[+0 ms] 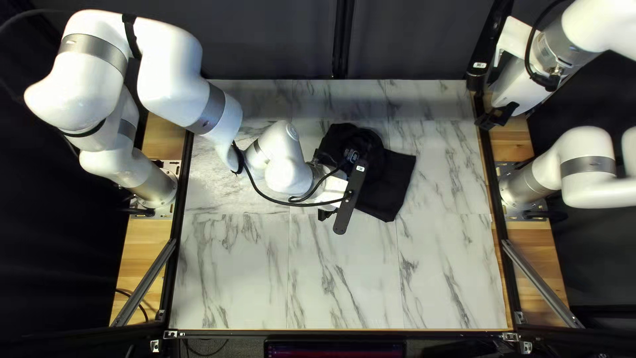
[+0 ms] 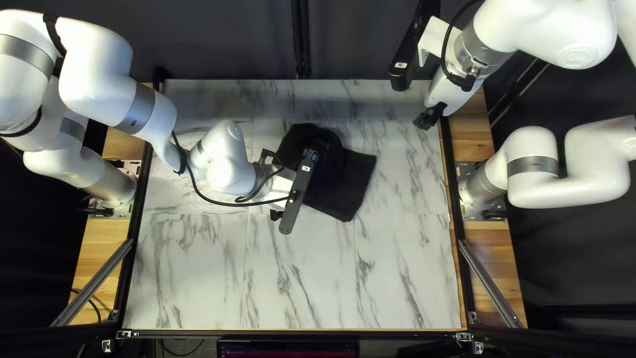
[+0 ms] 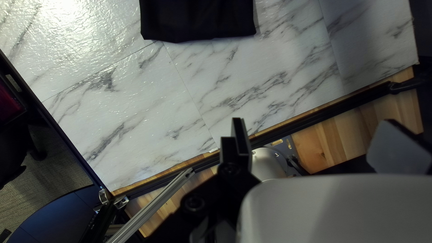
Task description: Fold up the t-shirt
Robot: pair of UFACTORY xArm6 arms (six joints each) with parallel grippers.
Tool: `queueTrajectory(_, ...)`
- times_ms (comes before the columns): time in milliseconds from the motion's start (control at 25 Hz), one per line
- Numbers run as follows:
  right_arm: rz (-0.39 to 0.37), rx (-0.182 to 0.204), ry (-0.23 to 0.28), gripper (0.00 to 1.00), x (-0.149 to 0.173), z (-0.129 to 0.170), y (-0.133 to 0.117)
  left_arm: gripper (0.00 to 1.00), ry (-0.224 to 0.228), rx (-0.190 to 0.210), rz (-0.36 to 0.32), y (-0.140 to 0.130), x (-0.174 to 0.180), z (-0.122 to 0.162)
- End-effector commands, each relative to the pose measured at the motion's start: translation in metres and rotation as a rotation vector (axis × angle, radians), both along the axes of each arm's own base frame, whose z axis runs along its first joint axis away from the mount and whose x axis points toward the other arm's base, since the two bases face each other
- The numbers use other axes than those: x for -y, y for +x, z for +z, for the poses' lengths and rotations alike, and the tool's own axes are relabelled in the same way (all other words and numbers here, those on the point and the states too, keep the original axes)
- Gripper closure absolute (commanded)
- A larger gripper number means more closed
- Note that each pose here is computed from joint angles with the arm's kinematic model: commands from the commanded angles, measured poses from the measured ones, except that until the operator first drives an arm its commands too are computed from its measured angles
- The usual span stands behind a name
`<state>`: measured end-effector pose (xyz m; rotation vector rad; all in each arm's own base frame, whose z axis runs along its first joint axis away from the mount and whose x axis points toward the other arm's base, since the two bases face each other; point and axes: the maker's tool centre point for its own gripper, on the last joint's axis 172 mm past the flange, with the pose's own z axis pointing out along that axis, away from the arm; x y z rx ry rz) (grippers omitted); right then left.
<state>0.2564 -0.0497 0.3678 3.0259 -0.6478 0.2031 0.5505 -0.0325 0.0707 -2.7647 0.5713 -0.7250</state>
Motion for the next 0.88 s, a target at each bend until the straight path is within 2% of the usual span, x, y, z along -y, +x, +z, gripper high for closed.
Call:
queueTrajectory(40, 0.000, 0.000, 0.000, 0.00, 0.000, 0.000, 0.000, 0.17, -0.011, -0.008, -0.015, 0.004, 0.002, -0.005)
queueTrajectory(440, 0.000, 0.000, 0.000, 0.00, 0.000, 0.000, 0.000, 0.11, -0.039, -0.047, -0.085, 0.011, 0.013, -0.015)
queueTrajectory(680, 0.000, 0.000, 0.000, 0.00, 0.000, 0.000, 0.000, 0.09, -0.075, -0.079, -0.121, 0.007, 0.018, -0.026)
queueTrajectory(840, 0.000, 0.000, 0.000, 0.00, 0.000, 0.000, 0.000, 0.13, -0.084, -0.091, -0.136, 0.007, 0.019, -0.026)
queueTrajectory(880, 0.000, 0.000, 0.000, 0.00, 0.000, 0.000, 0.000, 0.18, -0.084, -0.093, -0.139, 0.007, 0.019, -0.026)
